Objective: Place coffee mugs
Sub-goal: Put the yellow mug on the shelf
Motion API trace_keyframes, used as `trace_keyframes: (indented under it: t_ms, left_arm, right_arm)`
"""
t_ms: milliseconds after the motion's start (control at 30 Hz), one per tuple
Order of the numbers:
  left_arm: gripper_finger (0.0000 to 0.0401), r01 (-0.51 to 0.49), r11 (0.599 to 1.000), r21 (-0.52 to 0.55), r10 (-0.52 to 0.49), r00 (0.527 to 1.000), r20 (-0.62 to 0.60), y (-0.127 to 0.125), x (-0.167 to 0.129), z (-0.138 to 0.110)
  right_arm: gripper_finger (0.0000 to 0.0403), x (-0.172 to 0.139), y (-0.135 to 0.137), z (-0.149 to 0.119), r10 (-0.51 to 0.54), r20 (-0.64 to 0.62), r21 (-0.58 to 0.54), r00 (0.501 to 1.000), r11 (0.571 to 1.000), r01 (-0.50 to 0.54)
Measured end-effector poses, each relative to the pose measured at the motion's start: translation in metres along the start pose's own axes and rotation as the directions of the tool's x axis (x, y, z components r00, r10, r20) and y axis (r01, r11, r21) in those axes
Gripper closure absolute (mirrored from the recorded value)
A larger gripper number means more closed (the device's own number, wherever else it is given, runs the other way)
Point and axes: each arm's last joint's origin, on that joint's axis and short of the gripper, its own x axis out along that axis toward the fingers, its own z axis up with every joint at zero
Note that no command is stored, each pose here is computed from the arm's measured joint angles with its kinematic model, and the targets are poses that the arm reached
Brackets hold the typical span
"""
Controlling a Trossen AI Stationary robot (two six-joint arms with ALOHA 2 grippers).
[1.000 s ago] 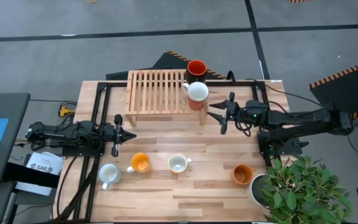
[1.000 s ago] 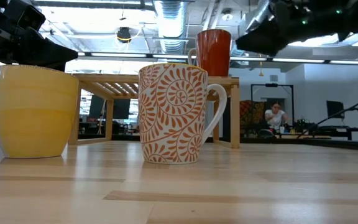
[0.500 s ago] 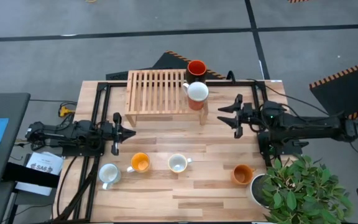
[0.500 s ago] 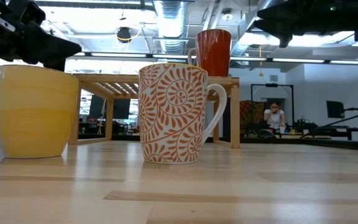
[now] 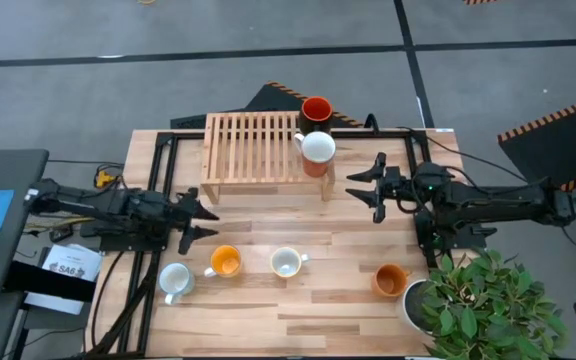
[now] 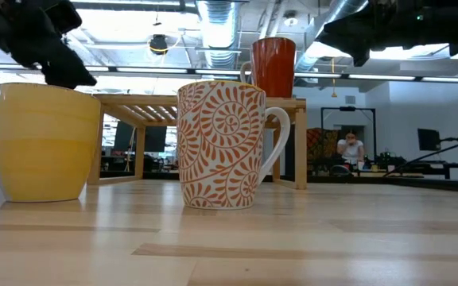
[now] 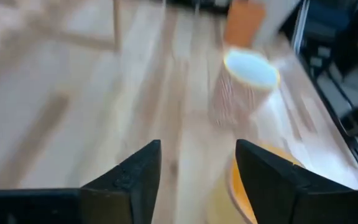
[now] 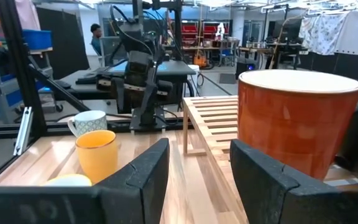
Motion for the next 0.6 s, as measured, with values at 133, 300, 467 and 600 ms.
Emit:
trace_keyframes:
  t_ms: [133, 300, 467, 600]
  left_arm:
    - [0.0207, 0.047, 0.998, -0.046, -0.055, 0.982, -0.183, -0.014, 0.013, 0.008]
    - [0.0207, 0.032, 0.999, -0.012, -0.034, 0.941, -0.337, -0.028, 0.033, 0.007]
    - [0.0207, 0.015, 1.0, 0.025, -0.003, 0.912, -0.41, -0.038, 0.05, 0.006]
    - [0.0207, 0.007, 0.999, 0.035, 0.01, 0.888, -0.46, -0.042, 0.061, 0.002]
  right_arm:
    - [0.0207, 0.0, 0.0, 0.0, -0.001, -0.001, 0.0, 1.0, 1.0, 0.001]
    - [0.0207, 0.0, 0.0, 0.0, -0.001, -0.001, 0.0, 1.0, 1.0, 0.001]
    - [0.0207, 0.0, 0.0, 0.0, -0.001, -0.002, 0.001, 1.0, 1.0, 0.001]
    - [0.0207, 0.0, 0.0, 0.0, -0.001, -0.002, 0.001, 1.0, 1.0, 0.001]
